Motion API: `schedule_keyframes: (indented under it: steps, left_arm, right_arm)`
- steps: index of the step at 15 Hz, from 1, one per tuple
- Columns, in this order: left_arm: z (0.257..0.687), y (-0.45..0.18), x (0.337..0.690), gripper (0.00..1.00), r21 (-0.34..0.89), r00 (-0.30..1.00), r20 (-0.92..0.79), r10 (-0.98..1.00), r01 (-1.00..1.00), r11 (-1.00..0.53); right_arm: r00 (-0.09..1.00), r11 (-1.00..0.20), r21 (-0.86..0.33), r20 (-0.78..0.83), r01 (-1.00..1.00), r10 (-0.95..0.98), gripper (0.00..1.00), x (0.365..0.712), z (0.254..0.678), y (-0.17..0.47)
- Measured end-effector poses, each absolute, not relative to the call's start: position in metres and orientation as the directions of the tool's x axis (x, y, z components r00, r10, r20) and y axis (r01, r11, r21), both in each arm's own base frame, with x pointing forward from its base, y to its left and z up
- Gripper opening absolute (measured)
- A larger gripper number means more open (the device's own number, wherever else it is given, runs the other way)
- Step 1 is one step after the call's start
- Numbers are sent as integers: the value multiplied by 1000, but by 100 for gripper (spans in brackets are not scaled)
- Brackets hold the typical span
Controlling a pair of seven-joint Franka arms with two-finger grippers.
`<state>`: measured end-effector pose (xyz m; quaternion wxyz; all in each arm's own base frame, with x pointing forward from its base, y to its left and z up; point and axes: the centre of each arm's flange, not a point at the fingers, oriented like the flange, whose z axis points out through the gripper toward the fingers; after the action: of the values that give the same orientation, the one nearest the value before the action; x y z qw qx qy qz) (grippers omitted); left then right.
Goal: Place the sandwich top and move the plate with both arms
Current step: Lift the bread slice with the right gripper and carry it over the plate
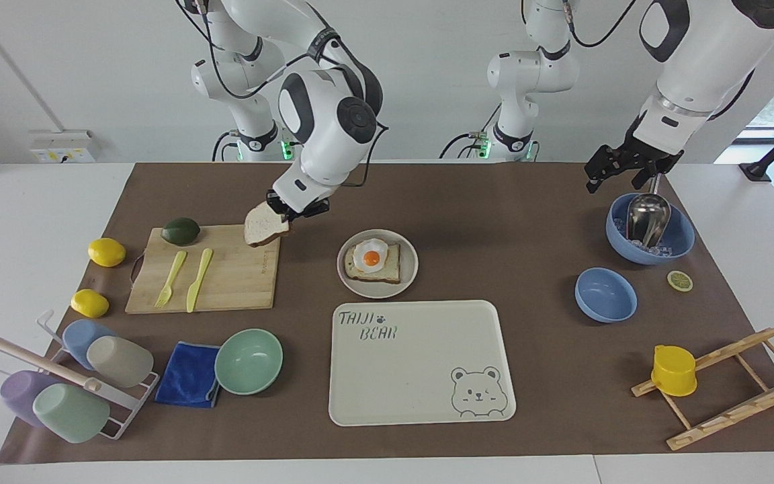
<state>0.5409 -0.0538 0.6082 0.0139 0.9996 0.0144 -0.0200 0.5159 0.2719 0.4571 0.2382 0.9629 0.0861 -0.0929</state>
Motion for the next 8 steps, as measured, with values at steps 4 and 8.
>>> schedule_keyframes:
  steps: [4, 8]
  left_arm:
    - [608, -54, 541, 100, 27, 999, -40, 28, 29, -999]
    - [608, -49, 541, 100, 27, 998, -40, 38, 39, -999]
  right_arm:
    - [963, -894, 368, -186, 253, 196, 7, 498, 474, 328]
    - [956, -897, 333, -144, 291, 257, 7, 500, 482, 378]
